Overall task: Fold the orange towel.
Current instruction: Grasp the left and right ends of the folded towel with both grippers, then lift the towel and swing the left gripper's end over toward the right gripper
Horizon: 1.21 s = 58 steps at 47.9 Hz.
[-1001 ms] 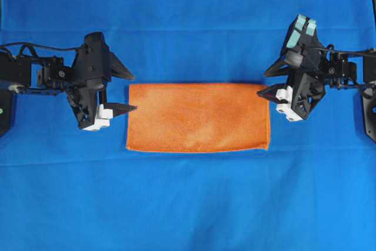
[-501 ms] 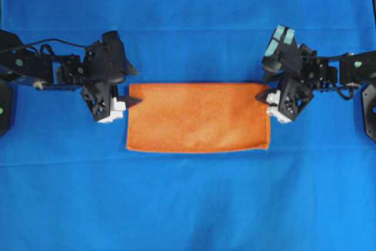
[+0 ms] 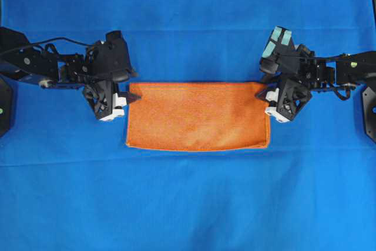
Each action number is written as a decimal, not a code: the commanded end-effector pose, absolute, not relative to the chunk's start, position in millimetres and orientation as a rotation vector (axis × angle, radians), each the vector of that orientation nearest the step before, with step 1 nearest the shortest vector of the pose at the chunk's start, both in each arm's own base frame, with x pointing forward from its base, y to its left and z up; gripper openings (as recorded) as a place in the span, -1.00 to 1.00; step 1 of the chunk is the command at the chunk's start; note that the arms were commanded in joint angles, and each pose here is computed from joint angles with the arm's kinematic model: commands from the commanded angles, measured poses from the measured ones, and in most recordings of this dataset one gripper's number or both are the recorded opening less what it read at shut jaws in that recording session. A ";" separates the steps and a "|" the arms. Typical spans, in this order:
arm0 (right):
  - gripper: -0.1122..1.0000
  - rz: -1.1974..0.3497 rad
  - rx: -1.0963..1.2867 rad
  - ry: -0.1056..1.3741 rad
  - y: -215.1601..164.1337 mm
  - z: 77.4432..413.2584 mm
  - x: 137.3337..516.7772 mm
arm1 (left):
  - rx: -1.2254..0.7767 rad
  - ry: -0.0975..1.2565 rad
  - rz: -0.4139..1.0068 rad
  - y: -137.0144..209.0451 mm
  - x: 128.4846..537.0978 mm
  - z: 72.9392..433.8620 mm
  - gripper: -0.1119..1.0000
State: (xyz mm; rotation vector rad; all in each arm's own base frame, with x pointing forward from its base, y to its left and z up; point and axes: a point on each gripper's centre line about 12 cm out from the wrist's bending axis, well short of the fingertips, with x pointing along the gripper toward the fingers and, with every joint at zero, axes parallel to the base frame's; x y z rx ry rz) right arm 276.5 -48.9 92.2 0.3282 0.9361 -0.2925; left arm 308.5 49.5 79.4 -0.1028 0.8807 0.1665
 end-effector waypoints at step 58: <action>-0.76 -0.289 0.271 0.614 -47.2 234.9 247.2 | -0.066 0.663 0.155 50.1 308.7 217.8 -0.76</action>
